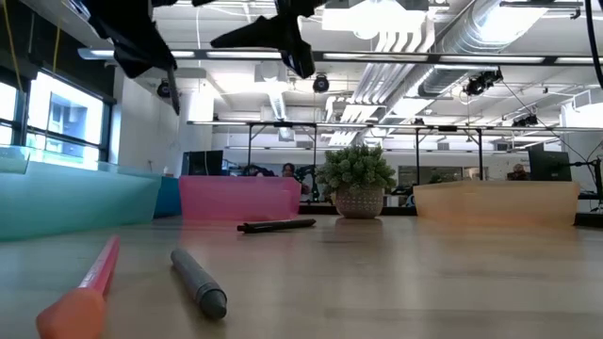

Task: Sort crayons/erasers/pens/pencils in bins
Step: Put the gray crayon into the blue bin

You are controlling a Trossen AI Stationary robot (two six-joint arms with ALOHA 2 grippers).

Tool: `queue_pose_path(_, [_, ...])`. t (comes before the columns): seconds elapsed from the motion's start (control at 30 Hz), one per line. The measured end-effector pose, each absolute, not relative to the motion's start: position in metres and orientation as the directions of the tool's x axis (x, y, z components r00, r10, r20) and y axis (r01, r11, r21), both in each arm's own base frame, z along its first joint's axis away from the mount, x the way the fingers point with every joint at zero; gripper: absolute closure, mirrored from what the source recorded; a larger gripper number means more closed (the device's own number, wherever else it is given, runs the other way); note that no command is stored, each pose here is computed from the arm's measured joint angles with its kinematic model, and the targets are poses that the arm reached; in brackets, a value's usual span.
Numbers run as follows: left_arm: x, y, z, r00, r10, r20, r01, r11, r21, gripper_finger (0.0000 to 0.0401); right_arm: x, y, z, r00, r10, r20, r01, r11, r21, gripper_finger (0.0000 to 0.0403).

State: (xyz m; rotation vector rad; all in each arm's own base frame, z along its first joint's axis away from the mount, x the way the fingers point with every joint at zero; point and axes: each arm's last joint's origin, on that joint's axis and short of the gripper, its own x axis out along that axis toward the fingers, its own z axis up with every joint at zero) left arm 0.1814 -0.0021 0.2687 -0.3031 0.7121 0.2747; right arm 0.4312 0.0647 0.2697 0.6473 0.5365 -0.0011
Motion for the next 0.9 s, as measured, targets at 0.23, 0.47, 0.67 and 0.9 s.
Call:
queue_pose_path(0.23, [0.158,0.029,0.274,0.664,0.293,-0.688,-0.490,0.865,-0.105,0.0384,0.433,0.046,0.269,0.863,0.139,-0.485,0.177,0.817,0.549,0.0222])
queue_pose_path(0.47, [0.137,0.053,0.277,0.596,0.409,-0.691,-0.632,0.769,-0.090,0.0384,0.434,0.025,0.268,0.854,0.169,-0.493,0.097,0.877,0.470,0.0222])
queue_pose_path(0.67, [0.123,0.072,0.276,0.507,0.486,-0.712,-0.756,0.648,-0.096,0.0384,0.434,-0.005,0.267,0.847,0.177,-0.501,0.044,0.916,0.398,0.0222])
queue_pose_path(0.9, [0.109,0.093,0.268,0.361,0.522,-0.772,-0.867,0.492,-0.073,0.0384,0.429,-0.037,0.263,0.823,0.176,-0.540,0.000,0.951,0.310,0.0222])
